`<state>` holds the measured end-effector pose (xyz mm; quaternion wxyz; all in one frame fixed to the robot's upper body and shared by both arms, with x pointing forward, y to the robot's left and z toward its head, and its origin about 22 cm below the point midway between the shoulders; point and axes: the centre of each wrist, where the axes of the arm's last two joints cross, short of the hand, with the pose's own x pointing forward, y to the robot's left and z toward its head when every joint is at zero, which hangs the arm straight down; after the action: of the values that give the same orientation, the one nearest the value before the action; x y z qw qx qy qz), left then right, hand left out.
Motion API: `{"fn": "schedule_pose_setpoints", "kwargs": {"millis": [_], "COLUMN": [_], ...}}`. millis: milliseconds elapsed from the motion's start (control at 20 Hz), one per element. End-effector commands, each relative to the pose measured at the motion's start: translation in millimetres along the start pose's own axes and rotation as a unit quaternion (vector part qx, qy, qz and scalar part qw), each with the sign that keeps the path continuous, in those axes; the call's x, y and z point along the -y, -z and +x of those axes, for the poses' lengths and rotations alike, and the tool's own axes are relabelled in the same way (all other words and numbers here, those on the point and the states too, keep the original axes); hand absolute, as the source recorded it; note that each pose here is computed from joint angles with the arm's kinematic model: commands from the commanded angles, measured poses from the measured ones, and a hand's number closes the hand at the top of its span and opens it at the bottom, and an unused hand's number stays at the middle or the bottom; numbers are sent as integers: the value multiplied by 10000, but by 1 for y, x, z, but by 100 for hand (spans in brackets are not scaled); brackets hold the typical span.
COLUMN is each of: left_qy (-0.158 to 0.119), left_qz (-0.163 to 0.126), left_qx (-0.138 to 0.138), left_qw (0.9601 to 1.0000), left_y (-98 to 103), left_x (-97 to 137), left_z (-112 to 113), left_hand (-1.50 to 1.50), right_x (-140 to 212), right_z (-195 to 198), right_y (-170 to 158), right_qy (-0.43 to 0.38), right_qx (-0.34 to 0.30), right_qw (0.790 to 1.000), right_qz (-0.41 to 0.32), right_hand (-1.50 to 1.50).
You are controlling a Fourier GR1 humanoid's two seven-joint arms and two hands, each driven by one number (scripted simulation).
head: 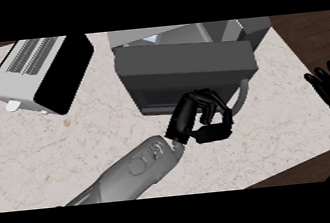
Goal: Pick up the milk, place it into the microwave and close the microwave
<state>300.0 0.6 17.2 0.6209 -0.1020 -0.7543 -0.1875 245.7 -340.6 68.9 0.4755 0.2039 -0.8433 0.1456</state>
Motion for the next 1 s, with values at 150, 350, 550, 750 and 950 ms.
{"fn": "schedule_pose_setpoints", "kwargs": {"millis": [150,350,550,750,950], "left_qy": [-630,-773,-779,-824,-846], "left_qz": [710,963,1045,1086,1187], "left_qx": [229,306,328,390,425], "left_qw": [9952,9919,9909,9899,9884], "left_y": [31,43,49,50,52], "left_x": [-18,-28,-32,-35,-38], "left_z": [23,26,25,21,19], "left_hand": [150,150,150,150,150], "right_x": [0,0,3,8,10], "right_z": [9,14,20,29,35], "right_y": [10,16,19,28,31], "right_qy": [178,204,229,143,148], "right_qx": [65,124,58,168,173], "right_qw": [9997,9994,9991,9989,9985], "right_qz": [182,269,352,415,489], "right_hand": [-150,-150,-150,-150,-150]}}
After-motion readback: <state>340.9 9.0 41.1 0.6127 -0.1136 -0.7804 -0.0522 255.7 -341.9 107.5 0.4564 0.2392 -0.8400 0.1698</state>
